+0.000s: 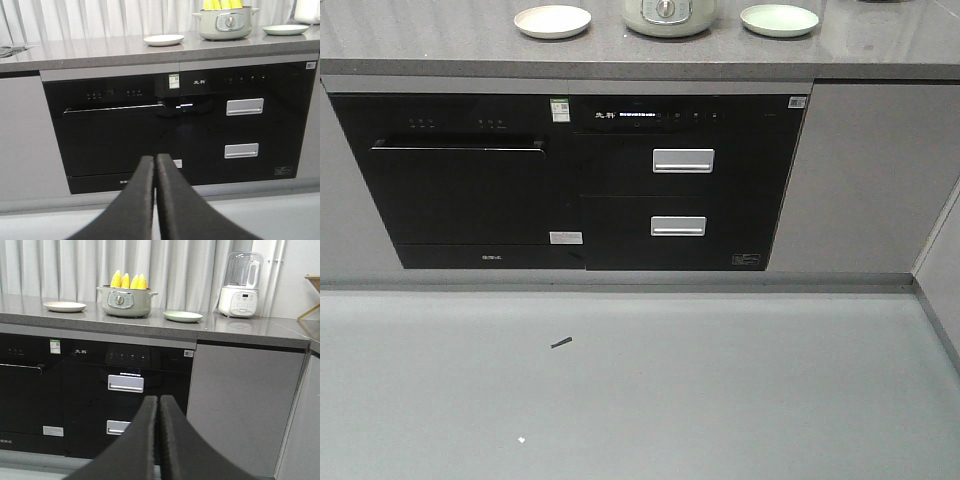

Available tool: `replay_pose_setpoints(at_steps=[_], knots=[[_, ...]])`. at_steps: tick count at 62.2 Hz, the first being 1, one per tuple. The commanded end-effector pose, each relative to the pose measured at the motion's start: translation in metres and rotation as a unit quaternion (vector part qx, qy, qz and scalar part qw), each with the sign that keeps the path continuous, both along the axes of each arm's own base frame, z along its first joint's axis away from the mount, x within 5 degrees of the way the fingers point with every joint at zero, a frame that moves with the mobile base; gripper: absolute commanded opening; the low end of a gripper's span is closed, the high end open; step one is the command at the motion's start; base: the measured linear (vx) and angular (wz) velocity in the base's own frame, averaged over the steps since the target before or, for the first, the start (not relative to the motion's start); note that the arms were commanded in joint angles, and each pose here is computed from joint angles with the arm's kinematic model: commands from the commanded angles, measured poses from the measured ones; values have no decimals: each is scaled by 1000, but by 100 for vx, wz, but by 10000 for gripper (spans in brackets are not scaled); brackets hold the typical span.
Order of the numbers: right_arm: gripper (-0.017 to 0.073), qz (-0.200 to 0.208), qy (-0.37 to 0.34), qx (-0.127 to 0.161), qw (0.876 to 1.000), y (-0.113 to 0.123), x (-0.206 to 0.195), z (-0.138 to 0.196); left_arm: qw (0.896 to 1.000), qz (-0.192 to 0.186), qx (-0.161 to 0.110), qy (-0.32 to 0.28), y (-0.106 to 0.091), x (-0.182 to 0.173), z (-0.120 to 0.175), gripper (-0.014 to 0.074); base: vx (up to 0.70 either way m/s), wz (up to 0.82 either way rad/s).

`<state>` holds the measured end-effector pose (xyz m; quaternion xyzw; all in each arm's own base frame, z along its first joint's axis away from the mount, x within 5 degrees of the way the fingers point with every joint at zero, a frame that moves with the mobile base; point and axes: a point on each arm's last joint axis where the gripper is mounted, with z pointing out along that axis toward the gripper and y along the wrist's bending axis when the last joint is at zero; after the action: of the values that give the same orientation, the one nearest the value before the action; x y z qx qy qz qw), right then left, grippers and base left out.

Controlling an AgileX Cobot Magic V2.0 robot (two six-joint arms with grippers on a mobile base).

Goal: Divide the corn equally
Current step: 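Drive the base forward toward the counter with the corn pot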

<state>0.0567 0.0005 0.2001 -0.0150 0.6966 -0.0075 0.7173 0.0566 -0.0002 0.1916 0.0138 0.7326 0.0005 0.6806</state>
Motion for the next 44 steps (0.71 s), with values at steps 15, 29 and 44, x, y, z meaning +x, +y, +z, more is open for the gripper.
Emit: replay_pose_setpoints(at_steps=[15, 29, 44], knots=[[-1, 0, -35, -1, 999, 0, -1, 4, 999, -4, -6, -45, -1, -1, 7, -7, 8, -3], [-1, 0, -35, -1, 999, 0, -1, 4, 999, -4, -6, -45, -1, -1, 7, -7, 6, -2], [-1, 0, -34, -1, 999, 0, 0, 4, 999, -4, -6, -45, -1, -1, 7, -7, 5, -2]])
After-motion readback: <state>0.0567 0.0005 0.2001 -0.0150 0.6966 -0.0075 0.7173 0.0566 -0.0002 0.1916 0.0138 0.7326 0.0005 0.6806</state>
